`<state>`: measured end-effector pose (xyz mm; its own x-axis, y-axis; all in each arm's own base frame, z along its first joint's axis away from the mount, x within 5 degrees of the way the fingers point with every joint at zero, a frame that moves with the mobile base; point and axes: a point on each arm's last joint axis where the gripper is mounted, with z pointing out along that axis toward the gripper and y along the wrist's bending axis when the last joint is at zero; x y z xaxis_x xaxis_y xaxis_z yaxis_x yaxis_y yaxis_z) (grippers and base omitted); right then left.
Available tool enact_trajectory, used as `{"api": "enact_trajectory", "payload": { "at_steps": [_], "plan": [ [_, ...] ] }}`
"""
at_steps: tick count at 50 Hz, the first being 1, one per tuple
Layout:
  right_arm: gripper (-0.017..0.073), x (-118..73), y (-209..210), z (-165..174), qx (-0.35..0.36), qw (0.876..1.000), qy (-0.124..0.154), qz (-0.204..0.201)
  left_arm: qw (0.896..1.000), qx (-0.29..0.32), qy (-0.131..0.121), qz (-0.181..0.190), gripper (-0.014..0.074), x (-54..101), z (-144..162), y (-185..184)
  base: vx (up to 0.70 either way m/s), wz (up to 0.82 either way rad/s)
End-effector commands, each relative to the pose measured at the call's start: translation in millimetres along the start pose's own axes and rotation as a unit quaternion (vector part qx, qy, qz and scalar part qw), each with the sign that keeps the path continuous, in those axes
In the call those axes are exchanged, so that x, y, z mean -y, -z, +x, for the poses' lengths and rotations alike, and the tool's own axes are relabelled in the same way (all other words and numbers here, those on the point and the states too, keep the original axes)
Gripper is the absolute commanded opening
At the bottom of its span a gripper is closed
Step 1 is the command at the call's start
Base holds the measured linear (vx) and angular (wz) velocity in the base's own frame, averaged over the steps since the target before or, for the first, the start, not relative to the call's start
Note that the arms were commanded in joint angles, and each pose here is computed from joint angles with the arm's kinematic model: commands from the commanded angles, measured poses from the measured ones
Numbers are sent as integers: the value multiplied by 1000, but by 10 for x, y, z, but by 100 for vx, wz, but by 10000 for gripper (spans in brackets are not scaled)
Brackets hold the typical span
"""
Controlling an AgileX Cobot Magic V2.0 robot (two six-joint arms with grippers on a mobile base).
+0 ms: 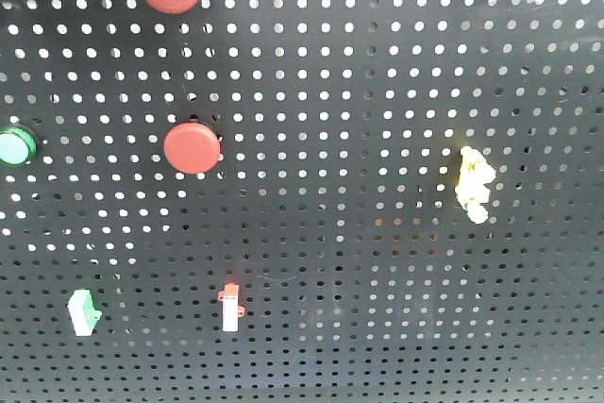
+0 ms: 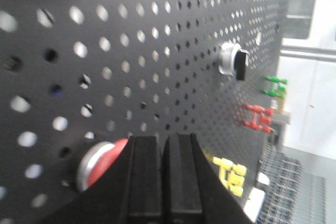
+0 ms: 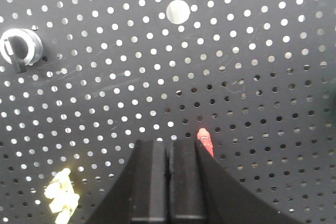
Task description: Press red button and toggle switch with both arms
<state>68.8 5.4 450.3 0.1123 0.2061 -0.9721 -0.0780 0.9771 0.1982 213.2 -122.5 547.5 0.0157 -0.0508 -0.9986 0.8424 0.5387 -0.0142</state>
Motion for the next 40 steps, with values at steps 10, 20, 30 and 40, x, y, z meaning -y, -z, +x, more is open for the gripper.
{"api": "enact_trajectory", "payload": {
  "at_steps": [10, 20, 30, 40],
  "plan": [
    [-3, -10, -9, -143, 49, 999, 23, 3, 999, 32, 7, -41, 1, 18, -149, 57, 0, 0],
    [-3, -10, -9, -143, 49, 999, 23, 3, 997, 18, 13, -76, 1, -139, -61, -42, 0, 0],
    [-3, -9, -10, -134, 44, 999, 24, 3, 997, 8, 24, -78, 1, -233, 22, -143, 0, 0],
    [-3, -9, -10, -124, 38, 998, 52, 4, 998, 9, -15, -57, 1, -41, -88, 23, 0, 0]
  ]
}}
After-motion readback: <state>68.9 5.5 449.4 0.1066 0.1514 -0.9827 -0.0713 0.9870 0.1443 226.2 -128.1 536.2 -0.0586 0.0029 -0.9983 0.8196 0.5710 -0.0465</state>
